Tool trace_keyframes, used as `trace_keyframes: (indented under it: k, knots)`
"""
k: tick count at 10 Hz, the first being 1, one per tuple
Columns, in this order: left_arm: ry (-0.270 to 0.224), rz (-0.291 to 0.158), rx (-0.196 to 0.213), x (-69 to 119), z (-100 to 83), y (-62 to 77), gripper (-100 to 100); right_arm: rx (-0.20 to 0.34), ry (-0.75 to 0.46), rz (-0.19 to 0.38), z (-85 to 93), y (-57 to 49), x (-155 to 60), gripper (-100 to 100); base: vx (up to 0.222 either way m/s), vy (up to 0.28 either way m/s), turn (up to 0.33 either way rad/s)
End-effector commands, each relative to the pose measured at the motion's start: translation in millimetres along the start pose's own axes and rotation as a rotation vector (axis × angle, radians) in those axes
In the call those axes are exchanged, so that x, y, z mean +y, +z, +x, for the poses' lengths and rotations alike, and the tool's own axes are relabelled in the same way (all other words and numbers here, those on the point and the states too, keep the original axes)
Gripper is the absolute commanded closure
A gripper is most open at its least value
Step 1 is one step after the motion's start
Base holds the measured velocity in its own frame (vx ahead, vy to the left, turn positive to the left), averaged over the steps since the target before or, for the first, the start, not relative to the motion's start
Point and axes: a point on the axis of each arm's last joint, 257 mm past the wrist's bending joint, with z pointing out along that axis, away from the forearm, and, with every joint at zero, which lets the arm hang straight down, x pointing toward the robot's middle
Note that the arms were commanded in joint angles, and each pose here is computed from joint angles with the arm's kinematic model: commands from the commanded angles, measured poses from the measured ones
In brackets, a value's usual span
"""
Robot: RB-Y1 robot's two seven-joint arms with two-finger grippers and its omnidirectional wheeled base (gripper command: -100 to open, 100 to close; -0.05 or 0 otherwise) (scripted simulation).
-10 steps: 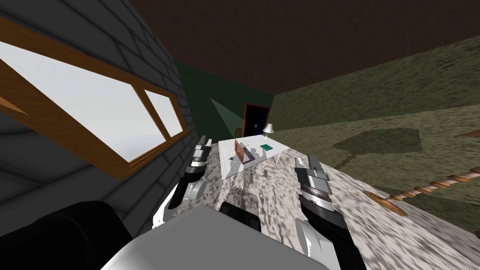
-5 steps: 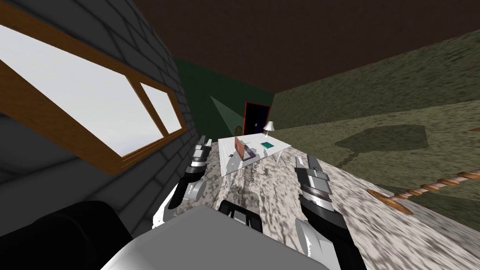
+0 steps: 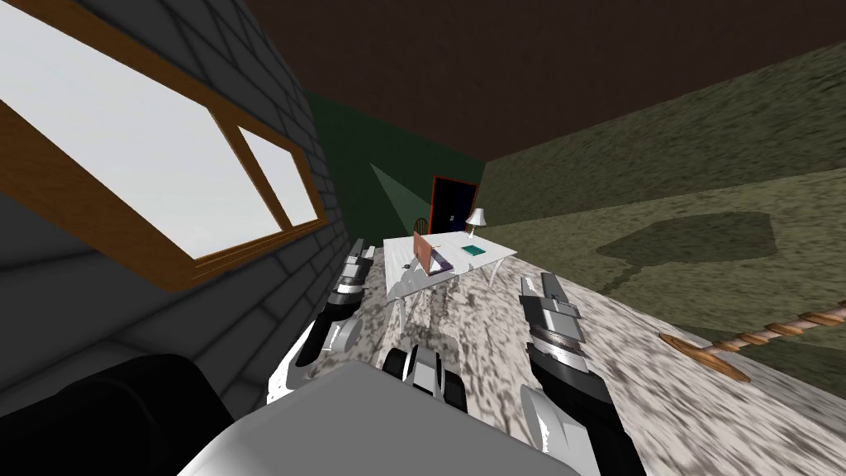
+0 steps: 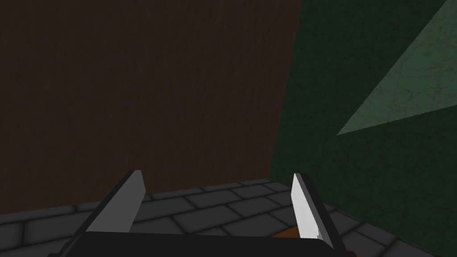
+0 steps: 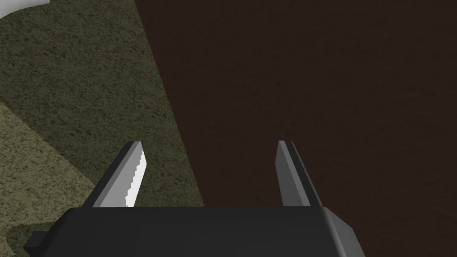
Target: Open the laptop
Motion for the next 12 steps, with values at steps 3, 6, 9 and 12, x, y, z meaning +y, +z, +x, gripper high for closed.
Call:
trace_keyframes:
  k: [3, 6, 9, 12]
  knots:
    - [0.122, -0.062, 0.065, 35.2, -0.7, -8.7, -100, 0.0, 0.0, 0.0, 0.0, 0.0, 0, 0, 0.127, -0.177, 0.077]
    - [0.186, -0.106, 0.075, 57.9, -6.6, -15.7, -100, 0.0, 0.0, 0.0, 0.0, -0.1, 0, 0, 0.134, -0.17, 0.072]
    - [0.254, -0.155, 0.085, 82.1, -14.2, -24.2, -100, 0.0, 0.0, 0.0, 0.0, 0.0, 0, 0, 0.102, -0.158, 0.068]
    - [0.319, -0.197, 0.099, 103.3, -22.1, -32.6, -100, 0.0, 0.0, 0.0, 0.0, 0.0, 0, 0, 0.109, -0.167, 0.067]
